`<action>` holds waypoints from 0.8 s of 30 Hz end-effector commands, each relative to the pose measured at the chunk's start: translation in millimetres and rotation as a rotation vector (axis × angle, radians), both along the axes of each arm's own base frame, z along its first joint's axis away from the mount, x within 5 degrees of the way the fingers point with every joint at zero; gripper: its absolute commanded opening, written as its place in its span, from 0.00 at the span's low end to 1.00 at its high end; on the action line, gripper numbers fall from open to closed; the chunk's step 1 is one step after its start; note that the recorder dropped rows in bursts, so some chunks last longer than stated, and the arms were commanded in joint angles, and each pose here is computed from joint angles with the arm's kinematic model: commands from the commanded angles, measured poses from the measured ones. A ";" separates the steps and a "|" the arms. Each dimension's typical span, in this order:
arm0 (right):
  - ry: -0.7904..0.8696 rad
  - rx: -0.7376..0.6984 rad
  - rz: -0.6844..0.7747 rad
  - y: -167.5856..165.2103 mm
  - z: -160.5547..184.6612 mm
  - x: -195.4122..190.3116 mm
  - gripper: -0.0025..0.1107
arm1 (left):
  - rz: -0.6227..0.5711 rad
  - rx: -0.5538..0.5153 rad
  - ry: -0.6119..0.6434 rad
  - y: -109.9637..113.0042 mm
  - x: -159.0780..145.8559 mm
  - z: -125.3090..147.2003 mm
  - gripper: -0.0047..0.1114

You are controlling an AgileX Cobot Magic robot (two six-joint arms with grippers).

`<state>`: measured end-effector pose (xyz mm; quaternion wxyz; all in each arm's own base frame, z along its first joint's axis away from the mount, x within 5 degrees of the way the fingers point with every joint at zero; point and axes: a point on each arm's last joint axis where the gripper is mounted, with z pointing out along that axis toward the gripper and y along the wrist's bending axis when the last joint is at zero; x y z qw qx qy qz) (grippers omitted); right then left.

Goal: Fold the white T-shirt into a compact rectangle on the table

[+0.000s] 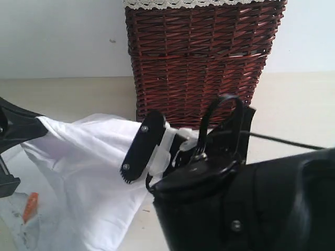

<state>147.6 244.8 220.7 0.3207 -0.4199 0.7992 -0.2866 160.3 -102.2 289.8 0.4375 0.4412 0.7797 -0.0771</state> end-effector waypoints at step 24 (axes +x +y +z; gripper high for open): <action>-0.120 0.004 0.172 -45.8 85.6 -9.5 0.22 | -0.106 -0.073 0.180 -20.5 5.6 -18.4 0.76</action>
